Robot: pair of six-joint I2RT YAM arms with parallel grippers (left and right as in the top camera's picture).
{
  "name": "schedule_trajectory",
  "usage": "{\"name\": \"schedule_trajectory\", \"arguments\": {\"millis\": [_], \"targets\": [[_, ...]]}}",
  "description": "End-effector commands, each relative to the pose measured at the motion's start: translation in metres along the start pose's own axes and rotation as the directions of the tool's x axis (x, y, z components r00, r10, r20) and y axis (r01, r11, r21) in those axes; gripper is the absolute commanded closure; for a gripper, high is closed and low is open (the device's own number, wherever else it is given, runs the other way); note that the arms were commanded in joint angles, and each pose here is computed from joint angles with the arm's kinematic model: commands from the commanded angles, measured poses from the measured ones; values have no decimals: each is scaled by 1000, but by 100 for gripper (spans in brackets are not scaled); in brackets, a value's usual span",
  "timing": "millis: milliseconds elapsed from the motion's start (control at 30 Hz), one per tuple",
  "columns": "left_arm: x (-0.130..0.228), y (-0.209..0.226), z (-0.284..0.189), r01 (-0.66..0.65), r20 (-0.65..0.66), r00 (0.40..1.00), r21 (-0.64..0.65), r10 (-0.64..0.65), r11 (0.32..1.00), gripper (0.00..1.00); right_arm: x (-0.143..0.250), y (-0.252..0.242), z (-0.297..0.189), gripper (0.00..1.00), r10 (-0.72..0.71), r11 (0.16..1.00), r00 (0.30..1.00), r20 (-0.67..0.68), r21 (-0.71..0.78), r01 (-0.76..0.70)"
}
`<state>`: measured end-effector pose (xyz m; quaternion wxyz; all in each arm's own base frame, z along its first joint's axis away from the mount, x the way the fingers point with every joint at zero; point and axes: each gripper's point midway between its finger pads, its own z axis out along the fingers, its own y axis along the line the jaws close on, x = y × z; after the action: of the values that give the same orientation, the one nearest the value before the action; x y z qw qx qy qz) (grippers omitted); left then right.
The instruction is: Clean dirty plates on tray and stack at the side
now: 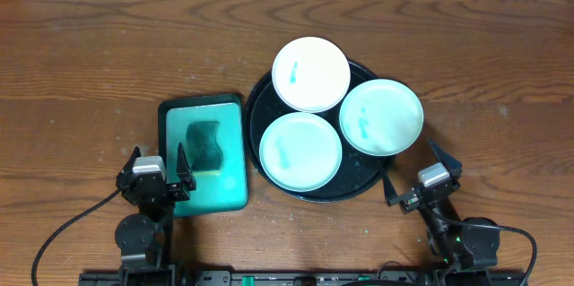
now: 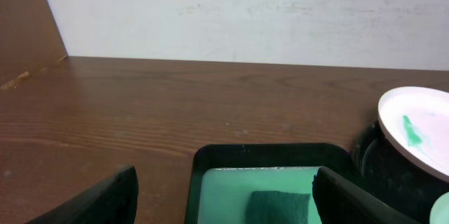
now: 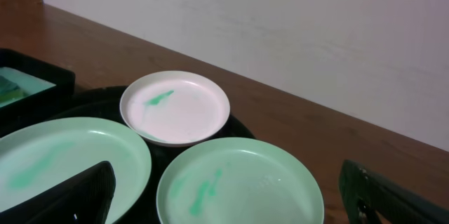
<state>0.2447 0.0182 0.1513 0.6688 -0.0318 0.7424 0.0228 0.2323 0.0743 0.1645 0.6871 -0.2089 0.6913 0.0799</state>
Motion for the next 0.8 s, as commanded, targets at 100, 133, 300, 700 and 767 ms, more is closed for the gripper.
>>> {"name": "schedule_trajectory", "arguments": {"millis": [100, 133, 300, 700, 767], "targets": [[14, 0, 0, -18, -48, 999, 0, 18, 1000, 20, 1, 3, 0, 1, 5, 1000, 1000, -1, -15, -5], [14, 0, 0, -18, -48, 999, 0, 18, 1000, 20, 1, 3, 0, 1, 5, 1000, 1000, -1, -15, -5], [14, 0, 0, -18, -48, 999, 0, 18, 1000, 20, 1, 3, 0, 1, 5, 1000, 1000, -1, -15, -5], [14, 0, 0, -18, -48, 999, 0, 18, 1000, 20, 1, 3, 0, 1, 5, 1000, 1000, -1, -15, -5], [14, 0, 0, -18, -48, 999, 0, 18, 1000, 20, 1, 3, 0, 1, 5, 1000, 1000, -1, -15, -5]]}}
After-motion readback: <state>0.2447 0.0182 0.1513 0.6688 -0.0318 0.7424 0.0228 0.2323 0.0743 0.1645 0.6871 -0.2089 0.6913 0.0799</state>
